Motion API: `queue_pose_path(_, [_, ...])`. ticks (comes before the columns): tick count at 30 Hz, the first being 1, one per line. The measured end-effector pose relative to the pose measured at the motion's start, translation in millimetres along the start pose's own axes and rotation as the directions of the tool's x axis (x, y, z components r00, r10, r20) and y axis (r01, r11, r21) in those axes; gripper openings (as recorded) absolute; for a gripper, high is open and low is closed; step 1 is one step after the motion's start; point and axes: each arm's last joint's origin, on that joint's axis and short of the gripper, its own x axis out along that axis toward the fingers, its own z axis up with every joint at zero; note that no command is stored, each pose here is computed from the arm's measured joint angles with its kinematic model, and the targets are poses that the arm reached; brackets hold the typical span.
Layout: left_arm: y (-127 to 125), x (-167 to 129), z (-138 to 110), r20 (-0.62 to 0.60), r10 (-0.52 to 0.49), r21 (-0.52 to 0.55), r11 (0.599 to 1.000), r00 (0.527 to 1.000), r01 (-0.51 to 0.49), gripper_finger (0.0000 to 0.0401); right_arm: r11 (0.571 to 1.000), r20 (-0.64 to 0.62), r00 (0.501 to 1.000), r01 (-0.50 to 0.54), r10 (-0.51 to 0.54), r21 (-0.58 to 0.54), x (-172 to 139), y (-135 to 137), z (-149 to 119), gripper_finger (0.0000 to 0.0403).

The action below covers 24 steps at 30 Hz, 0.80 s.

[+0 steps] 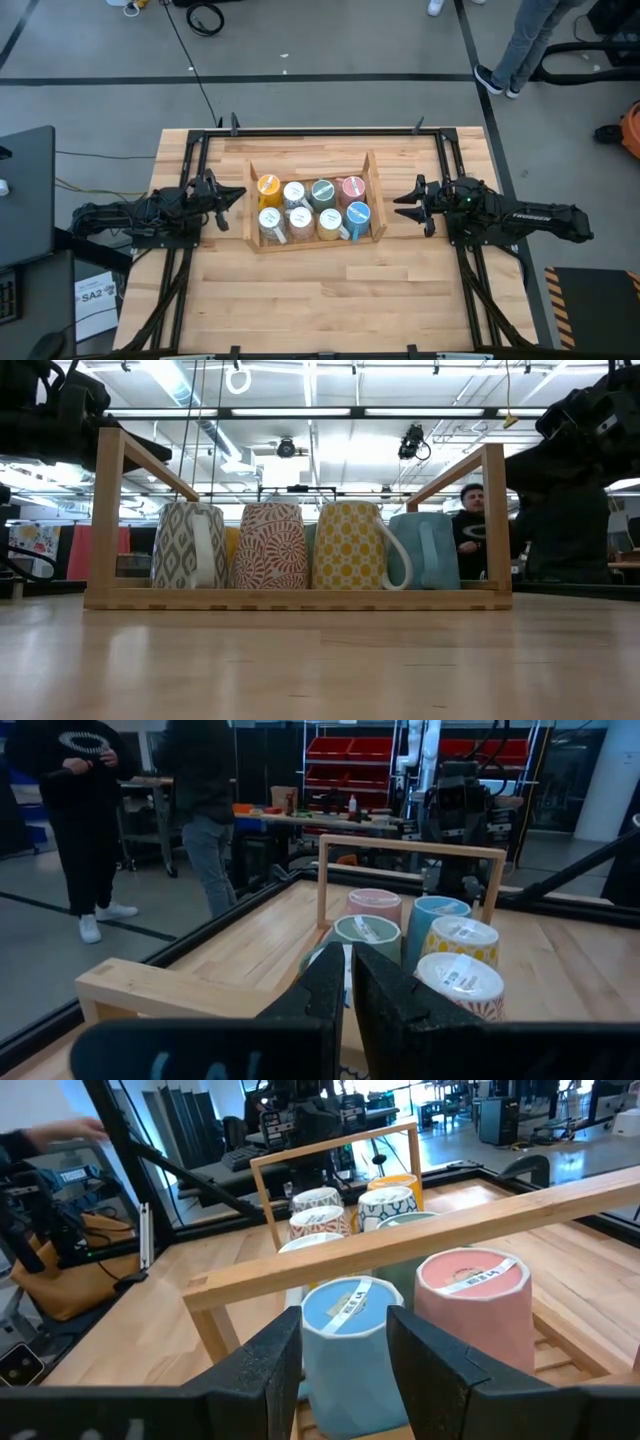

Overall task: Place coffee mugs
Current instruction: Return to Home Position

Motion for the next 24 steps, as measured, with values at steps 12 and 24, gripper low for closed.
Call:
queue_pose_path(12, [0.0, -0.1, 0.8, 0.003, 0.000, -0.001, 1.000, 1.000, 0.000, 0.0029, 1.000, 0.014, 1.000, -0.005, 0.005, -0.004, -0.7, 0.7, 1.1, 0.0153])
queue_pose_path(24, [0.0, -0.2, 1.5, 0.007, -0.001, -0.003, 1.000, 1.000, 0.001, 0.0029, 0.999, 0.100, 0.994, -0.036, 0.039, -0.027, -6.6, 4.9, 7.6, 0.0153])
